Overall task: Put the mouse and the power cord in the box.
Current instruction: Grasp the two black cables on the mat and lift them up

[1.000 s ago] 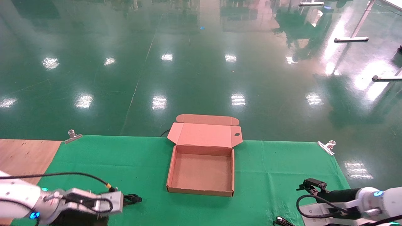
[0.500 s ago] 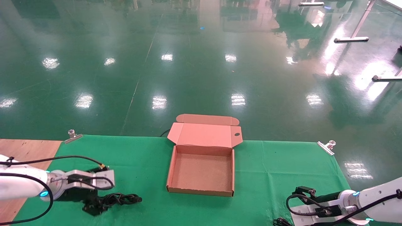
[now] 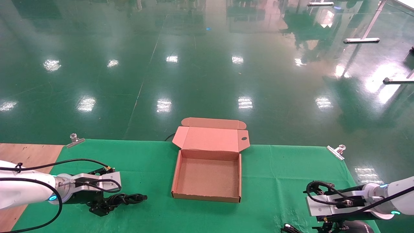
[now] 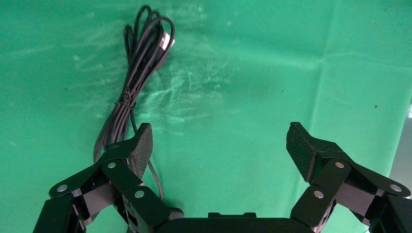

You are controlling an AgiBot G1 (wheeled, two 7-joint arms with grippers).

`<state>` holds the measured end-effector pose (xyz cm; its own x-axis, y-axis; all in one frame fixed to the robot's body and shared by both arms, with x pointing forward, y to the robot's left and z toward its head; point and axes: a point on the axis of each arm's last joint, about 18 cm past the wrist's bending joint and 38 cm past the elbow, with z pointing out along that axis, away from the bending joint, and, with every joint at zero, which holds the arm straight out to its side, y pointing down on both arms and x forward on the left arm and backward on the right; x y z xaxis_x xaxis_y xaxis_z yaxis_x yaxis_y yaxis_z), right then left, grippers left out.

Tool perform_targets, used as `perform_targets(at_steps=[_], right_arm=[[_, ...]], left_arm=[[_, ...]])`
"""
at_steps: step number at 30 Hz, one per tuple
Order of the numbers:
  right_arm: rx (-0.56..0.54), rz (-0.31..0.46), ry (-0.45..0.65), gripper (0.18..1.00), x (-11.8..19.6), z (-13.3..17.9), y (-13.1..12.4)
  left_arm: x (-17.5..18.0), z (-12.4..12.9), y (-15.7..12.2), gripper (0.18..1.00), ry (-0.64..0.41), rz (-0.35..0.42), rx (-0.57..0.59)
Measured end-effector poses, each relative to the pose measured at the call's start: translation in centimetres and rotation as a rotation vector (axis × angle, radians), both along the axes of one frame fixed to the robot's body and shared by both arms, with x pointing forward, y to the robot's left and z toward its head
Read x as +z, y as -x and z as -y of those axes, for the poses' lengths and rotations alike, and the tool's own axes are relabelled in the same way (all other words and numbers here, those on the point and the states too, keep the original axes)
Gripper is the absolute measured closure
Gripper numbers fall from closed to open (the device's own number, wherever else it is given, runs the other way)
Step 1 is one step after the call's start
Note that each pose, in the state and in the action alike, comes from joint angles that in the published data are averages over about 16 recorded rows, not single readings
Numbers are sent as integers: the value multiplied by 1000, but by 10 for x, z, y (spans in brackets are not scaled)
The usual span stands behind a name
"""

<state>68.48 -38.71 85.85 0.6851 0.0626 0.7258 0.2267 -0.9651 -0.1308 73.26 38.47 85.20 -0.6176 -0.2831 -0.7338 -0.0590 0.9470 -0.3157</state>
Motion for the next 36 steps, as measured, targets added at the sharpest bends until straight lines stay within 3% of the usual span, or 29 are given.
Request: perform_targets(at_steps=[19, 25, 36], right_arm=[[25, -66, -18, 178, -19, -8, 16], [28, -86, -23, 185, -28, -10, 17], [30, -111, -21, 259, -42, -11, 15]], left_arm=[[-4, 1, 14, 214, 50, -57, -60], [-5, -2, 15, 272, 57, -52, -54], [-8, -7, 13, 470, 56, -37, -33]])
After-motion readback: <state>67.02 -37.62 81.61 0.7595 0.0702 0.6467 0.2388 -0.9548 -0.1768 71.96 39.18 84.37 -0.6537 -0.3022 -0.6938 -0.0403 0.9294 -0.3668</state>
